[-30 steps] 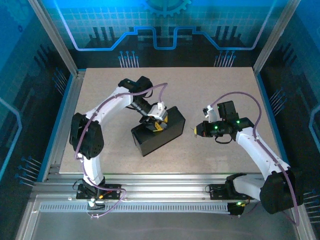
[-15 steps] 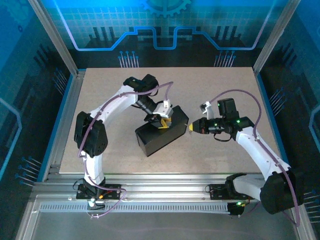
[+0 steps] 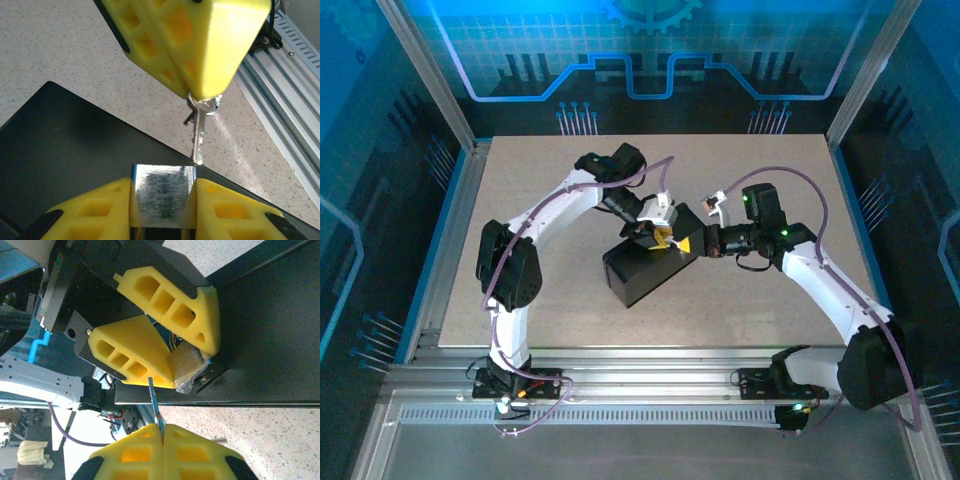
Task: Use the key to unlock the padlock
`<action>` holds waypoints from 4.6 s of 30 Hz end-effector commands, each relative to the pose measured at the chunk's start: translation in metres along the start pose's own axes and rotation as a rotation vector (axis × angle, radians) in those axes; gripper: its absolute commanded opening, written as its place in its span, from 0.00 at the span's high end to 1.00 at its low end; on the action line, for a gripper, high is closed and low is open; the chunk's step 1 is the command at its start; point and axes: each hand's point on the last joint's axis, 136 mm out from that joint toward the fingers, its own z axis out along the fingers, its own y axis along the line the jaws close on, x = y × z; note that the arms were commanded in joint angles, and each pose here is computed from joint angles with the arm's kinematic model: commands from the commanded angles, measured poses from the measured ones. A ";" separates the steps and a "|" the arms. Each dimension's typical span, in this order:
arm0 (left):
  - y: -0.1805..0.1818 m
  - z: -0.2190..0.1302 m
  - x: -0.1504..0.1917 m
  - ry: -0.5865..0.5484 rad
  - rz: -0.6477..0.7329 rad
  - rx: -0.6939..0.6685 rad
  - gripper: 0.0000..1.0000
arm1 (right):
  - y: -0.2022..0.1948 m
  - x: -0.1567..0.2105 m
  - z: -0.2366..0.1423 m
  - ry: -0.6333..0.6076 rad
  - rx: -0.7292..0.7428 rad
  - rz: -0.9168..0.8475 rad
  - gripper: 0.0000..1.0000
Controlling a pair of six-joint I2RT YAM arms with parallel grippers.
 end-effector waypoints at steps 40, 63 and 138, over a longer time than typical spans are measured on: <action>-0.007 -0.024 -0.032 -0.195 0.103 -0.053 0.88 | -0.016 -0.007 0.004 0.034 -0.056 0.044 1.00; -0.009 -0.023 -0.029 -0.199 0.107 -0.045 0.88 | -0.009 -0.007 0.012 0.044 -0.076 0.030 1.00; 0.023 -0.027 -0.007 -0.205 0.051 -0.068 0.94 | -0.053 -0.036 -0.030 -0.054 0.067 0.296 0.82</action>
